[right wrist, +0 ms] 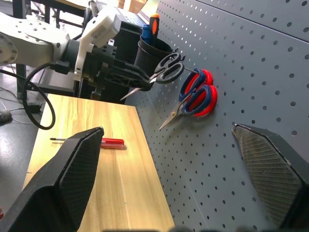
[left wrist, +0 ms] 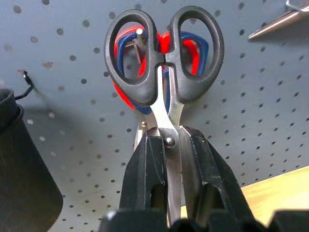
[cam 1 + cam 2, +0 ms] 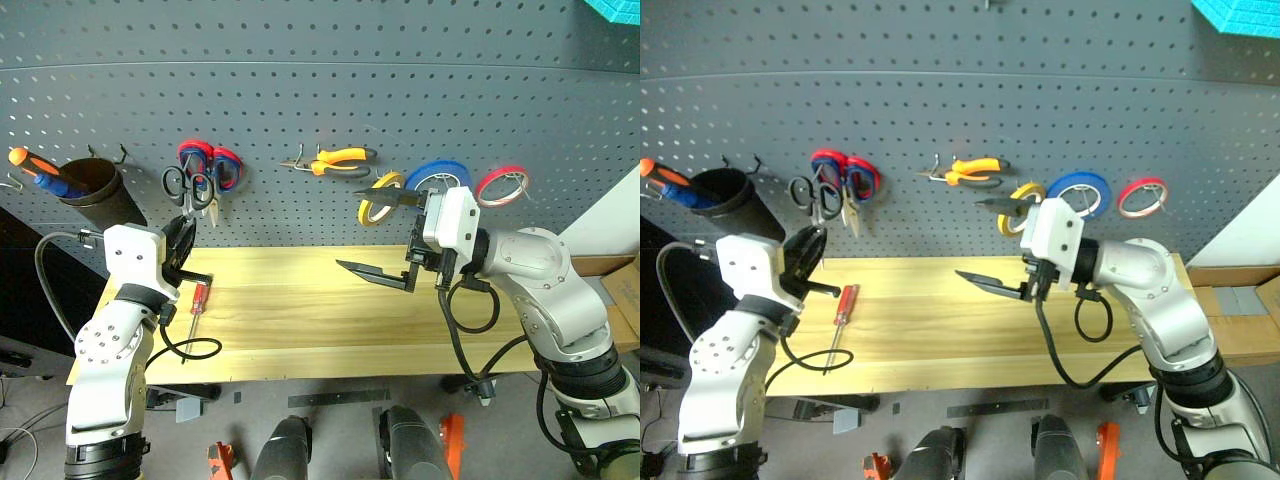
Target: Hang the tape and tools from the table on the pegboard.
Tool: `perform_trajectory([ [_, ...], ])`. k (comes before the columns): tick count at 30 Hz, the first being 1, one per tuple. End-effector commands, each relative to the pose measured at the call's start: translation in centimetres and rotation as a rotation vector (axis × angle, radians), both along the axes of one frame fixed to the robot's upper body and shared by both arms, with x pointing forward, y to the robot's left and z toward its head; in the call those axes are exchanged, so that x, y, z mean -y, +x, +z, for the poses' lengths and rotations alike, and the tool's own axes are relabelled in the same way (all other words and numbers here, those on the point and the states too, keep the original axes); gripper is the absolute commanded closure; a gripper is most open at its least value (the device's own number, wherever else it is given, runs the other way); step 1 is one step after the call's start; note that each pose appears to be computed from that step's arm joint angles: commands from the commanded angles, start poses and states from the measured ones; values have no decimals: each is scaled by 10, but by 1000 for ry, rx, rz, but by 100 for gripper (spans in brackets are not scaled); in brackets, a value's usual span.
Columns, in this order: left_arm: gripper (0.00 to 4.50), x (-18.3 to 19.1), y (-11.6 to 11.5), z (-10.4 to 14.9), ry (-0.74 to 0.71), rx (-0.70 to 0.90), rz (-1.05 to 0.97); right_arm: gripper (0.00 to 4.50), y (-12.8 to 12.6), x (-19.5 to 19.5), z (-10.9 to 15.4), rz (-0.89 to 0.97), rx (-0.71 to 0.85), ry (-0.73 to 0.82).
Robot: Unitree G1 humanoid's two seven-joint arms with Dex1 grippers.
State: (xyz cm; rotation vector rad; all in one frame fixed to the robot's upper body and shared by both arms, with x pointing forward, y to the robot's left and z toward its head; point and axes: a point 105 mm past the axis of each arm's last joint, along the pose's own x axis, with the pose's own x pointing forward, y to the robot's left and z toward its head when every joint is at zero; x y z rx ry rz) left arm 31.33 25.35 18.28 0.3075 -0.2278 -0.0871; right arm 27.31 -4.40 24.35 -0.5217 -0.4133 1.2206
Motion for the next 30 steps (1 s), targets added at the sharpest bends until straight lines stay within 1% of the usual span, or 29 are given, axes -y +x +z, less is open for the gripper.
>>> perform_trajectory([
  [1, 437, 0, 6, 11, 25, 30, 8, 0, -5, -1, 11, 11, 48, 16],
  [7, 437, 3, 16, 6, 31, 4, 11, 0, -5, -1, 11, 7, 47, 13],
  [10, 437, 5, 17, 1, 30, -15, -3, 0, -6, -1, 11, 5, 44, 10],
  [12, 437, 7, 16, -3, 0, -30, -21, 0, -7, -1, 10, 4, 43, 8],
  [14, 364, 6, 15, -6, -13, -40, -10, 0, -7, 0, 10, 1, 40, 9],
  [15, 341, 6, 14, -9, -10, -48, -9, 0, -8, 0, 10, -1, 39, 10],
  [16, 308, 5, 13, -12, -11, -60, -5, 0, -8, 0, 10, -4, 36, 11],
  [17, 266, 5, 13, -14, -11, -68, -4, 0, -8, 0, 10, -6, 35, 11],
  [18, 234, 4, 12, -18, -8, -88, -1, 0, -8, 0, 10, -9, 30, 12],
  [19, 202, 2, 11, -24, -1, -112, 8, 0, -8, 1, 9, -15, 15, 21],
  [20, 165, -3, 10, -35, 6, -161, 25, 0, -6, 2, 6, -24, -12, 19],
  [21, 138, -8, 8, -45, 6, -204, 46, 0, -5, 3, 1, -34, -40, 9],
  [23, 61, -21, 6, -59, -8, -269, 96, 0, -3, 5, -7, -60, -97, 4],
  [24, 35, -28, 5, -65, -6, -298, 121, 0, -2, 7, -11, -80, -134, 8],
  [27, 35, -48, 4, -80, 0, -399, 190, 0, 4, 11, -30, -160, -275, -5],
  [30, 35, -69, 7, -93, 18, -519, 263, 0, 10, 9, -53, -259, -450, -4],
])
